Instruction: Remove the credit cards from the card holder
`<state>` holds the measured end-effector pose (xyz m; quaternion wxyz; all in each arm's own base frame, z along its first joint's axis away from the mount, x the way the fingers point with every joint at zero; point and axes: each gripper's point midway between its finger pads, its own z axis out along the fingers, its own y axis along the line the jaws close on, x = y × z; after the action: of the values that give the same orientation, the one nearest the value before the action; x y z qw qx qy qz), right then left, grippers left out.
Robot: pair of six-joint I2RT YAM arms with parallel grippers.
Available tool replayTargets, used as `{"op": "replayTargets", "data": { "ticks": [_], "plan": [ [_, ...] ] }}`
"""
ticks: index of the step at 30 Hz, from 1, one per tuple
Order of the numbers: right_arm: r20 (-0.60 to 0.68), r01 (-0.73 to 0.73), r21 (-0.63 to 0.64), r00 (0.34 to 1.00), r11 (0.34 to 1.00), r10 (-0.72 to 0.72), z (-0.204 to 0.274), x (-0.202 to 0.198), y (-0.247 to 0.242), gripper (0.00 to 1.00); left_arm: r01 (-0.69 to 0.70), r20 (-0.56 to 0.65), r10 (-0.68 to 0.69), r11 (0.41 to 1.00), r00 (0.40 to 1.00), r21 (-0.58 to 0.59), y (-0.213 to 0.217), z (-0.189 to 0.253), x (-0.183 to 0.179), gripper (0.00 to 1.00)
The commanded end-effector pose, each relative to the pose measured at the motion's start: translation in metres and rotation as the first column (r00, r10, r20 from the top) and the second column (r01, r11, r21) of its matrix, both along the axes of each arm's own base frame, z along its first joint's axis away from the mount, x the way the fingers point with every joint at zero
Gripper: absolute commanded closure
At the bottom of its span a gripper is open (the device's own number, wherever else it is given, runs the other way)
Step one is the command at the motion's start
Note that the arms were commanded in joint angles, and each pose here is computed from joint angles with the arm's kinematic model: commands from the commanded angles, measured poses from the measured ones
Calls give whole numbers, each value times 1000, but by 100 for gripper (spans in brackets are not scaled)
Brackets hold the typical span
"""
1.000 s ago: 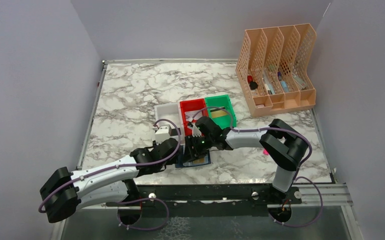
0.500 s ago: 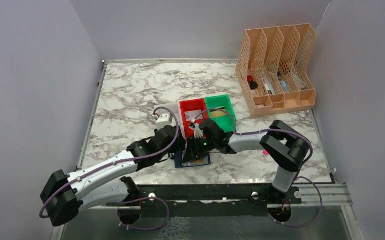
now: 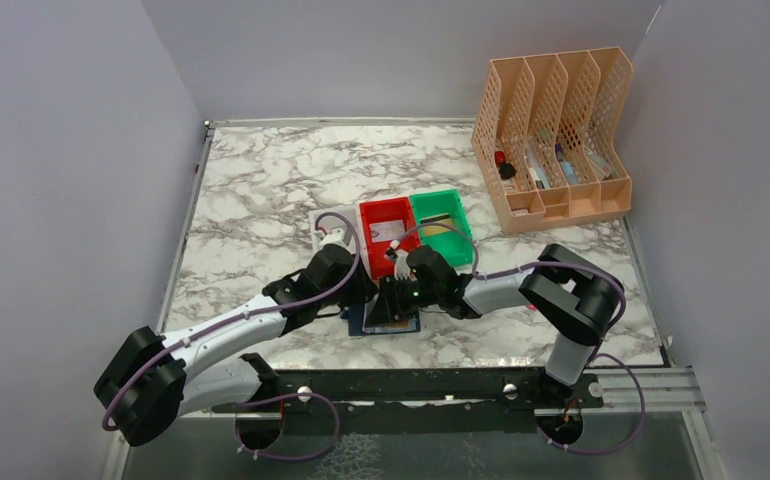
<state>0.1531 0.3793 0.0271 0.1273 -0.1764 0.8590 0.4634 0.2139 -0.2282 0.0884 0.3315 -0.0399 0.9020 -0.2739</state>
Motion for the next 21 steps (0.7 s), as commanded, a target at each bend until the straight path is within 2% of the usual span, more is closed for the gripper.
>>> {"op": "replayTargets", "data": {
  "ticks": [1, 12, 16, 21],
  "plan": [
    [-27, 52, -186, 998, 981, -58, -49, -10, -34, 57, 80, -56, -82, 996, 995, -49, -10, -14, -17, 62],
    [-34, 53, -166, 998, 985, -59, -41, -12, -32, 56, 157, -149, -154, 988, 977, 5, -13, -46, -29, 73],
    [-42, 47, -134, 998, 990, -53, -23, -12, -27, 54, 139, -207, -116, 985, 971, 101, 2, -65, -32, 87],
    [6, 75, -102, 997, 992, -74, 12, -5, -26, 50, 109, -213, -69, 977, 975, 182, 19, -74, -32, 88]
  ]
}}
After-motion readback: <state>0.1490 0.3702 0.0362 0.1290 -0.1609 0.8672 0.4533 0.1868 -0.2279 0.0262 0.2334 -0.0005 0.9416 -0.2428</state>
